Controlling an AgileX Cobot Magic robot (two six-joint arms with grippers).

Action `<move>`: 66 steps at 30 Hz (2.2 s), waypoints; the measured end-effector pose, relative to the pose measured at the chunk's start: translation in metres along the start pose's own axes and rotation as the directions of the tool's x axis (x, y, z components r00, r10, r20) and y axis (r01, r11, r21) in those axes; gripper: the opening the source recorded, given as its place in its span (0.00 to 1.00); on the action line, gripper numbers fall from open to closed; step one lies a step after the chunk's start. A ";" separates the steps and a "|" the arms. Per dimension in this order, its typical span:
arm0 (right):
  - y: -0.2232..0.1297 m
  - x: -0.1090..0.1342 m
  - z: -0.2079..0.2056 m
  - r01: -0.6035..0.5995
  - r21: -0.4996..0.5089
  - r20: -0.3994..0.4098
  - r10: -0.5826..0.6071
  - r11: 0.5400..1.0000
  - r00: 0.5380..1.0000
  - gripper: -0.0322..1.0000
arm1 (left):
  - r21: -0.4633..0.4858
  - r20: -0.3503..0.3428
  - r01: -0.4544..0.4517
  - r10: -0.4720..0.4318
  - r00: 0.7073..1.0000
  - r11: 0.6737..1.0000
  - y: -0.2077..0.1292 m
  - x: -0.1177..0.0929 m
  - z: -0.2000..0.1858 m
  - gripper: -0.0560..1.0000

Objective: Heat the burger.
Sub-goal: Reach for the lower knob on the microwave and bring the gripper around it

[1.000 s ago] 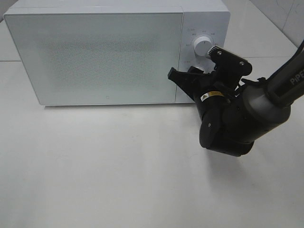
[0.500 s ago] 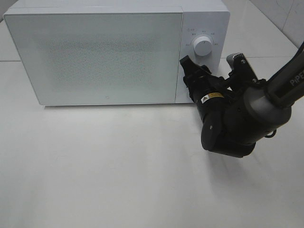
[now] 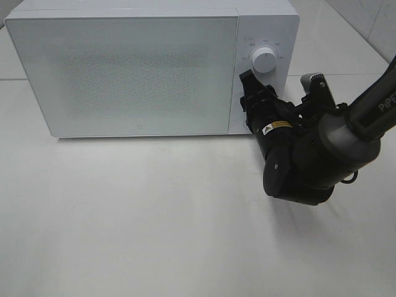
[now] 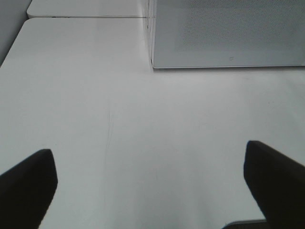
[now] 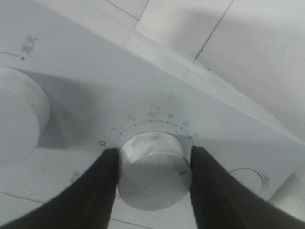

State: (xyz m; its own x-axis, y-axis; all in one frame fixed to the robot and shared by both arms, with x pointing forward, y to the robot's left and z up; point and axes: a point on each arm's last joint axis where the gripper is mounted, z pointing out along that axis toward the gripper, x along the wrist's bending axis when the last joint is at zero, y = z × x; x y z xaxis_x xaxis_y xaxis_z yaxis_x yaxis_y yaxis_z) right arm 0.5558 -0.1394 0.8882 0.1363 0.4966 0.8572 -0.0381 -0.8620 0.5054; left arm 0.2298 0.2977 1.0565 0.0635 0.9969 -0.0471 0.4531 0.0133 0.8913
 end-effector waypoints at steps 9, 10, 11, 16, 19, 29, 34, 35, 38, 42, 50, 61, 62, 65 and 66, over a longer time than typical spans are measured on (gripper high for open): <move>0.000 0.000 0.000 -0.169 0.002 -0.001 0.169 0.986 0.986 0.46 | 0.000 0.000 0.000 0.000 1.000 1.000 0.000 0.000 0.000 0.99; 0.000 0.000 0.000 -0.169 0.002 -0.001 0.169 0.986 0.986 0.46 | 0.000 0.000 0.000 0.000 1.000 1.000 0.000 0.000 0.000 0.99; 0.000 0.000 0.000 -0.210 0.003 -0.001 0.210 0.978 0.978 0.46 | 0.000 0.000 0.000 0.000 1.000 1.000 0.000 0.000 0.000 0.99; 0.000 0.000 0.000 -0.320 0.005 -0.001 0.320 0.948 0.948 0.46 | 0.000 0.000 0.000 0.000 1.000 1.000 0.000 0.000 0.000 0.99; -0.001 0.000 0.000 -0.384 0.007 -0.002 0.384 0.923 0.923 0.46 | 0.000 0.000 0.000 0.000 1.000 1.000 0.000 0.000 0.000 0.99; -0.001 0.000 0.000 -0.516 0.009 -0.001 0.516 0.857 0.857 0.46 | 0.000 0.000 0.000 0.000 1.000 1.000 0.000 0.000 0.000 0.99; -0.001 0.000 0.000 -0.577 0.009 0.000 0.577 0.817 0.817 0.46 | 0.000 0.000 0.000 0.000 1.000 1.000 0.000 0.000 0.000 0.99; -0.001 0.000 0.000 -0.603 0.009 0.000 0.603 0.798 0.798 0.46 | 0.000 0.000 0.000 0.000 1.000 1.000 0.000 0.000 0.000 0.99; -0.001 0.000 0.000 -0.640 0.009 0.000 0.640 0.769 0.769 0.46 | 0.000 0.000 0.000 0.000 1.000 1.000 0.000 0.000 0.000 0.99; -0.001 0.000 0.000 -0.659 0.009 0.001 0.659 0.752 0.753 0.46 | 0.000 0.000 0.000 0.000 1.000 1.000 0.000 0.000 0.000 0.99; -0.001 0.000 0.000 -0.664 0.009 0.001 0.664 0.748 0.748 0.46 | 0.000 0.000 0.000 0.000 1.000 1.000 0.000 0.000 0.000 0.99; -0.001 0.000 0.000 -0.694 0.009 0.001 0.694 0.720 0.720 0.46 | 0.000 0.000 0.000 0.000 1.000 1.000 0.000 0.000 0.000 0.99; -0.001 0.000 0.000 -0.694 0.009 0.001 0.694 0.720 0.720 0.46 | 0.000 0.000 0.000 0.000 1.000 1.000 0.000 0.000 0.000 0.99; -0.001 0.000 0.000 -0.700 0.009 0.001 0.700 0.714 0.714 0.46 | 0.000 0.000 0.000 0.000 1.000 1.000 0.000 0.000 0.000 0.99; -0.001 0.000 0.000 -0.702 0.009 0.001 0.702 0.712 0.712 0.46 | 0.000 0.000 0.000 0.000 1.000 1.000 0.000 0.000 0.000 0.99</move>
State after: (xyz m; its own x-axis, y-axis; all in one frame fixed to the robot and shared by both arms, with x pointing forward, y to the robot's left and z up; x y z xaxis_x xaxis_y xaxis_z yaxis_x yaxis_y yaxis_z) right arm 0.5561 -0.1388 0.8877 0.0714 -0.2513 0.9653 -0.1141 -0.9634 -0.2424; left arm 0.2298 0.2977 1.0565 0.0635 0.9969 -0.0471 0.4531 0.0133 0.8913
